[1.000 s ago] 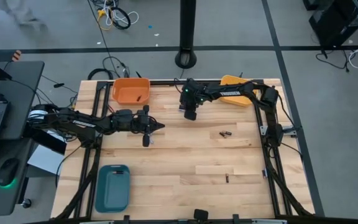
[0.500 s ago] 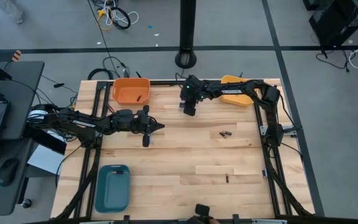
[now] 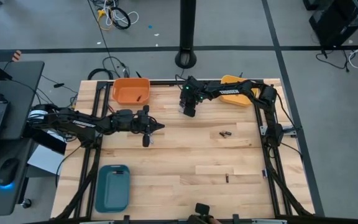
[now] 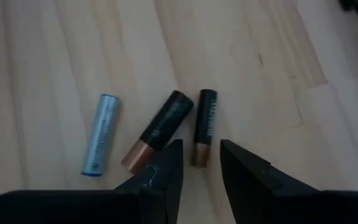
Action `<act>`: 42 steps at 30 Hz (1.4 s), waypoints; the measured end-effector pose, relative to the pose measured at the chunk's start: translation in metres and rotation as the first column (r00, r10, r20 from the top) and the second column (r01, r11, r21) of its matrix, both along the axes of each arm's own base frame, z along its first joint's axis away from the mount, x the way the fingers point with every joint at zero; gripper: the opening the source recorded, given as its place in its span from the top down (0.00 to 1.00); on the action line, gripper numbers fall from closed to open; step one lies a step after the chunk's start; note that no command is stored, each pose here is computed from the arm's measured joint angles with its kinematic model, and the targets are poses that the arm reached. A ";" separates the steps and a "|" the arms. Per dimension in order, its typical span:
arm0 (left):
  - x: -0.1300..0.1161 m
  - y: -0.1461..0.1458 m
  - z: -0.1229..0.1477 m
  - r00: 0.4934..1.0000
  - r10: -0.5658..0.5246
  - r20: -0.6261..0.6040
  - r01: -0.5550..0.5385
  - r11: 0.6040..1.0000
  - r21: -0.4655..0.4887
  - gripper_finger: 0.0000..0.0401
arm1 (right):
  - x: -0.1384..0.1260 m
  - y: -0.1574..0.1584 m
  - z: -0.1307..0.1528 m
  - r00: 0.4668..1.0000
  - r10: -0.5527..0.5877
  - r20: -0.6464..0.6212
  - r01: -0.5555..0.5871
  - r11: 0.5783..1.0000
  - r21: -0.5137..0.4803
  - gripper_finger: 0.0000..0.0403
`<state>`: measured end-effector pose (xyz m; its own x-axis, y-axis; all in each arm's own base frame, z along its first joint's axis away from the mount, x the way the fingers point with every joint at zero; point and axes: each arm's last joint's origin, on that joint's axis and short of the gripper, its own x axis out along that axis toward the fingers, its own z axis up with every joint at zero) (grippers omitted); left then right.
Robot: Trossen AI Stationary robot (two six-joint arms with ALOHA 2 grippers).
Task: Sort batteries
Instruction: Put the small copper and black battery into the orange bin
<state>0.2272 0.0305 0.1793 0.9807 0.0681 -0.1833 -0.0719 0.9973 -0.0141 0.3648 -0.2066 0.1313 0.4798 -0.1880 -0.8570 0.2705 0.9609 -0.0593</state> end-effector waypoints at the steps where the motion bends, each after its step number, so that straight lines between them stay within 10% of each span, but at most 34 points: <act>1: 0.000 0.000 0.000 1.000 0.000 0.000 0.000 1.000 0.000 0.99 | 0.000 0.000 0.000 1.000 -0.001 0.000 0.001 1.000 -0.003 0.71; 42: 0.000 0.000 0.000 1.000 0.000 0.000 0.000 1.000 0.000 0.99 | -0.008 -0.012 0.000 0.999 0.046 0.006 -0.046 0.999 0.012 0.66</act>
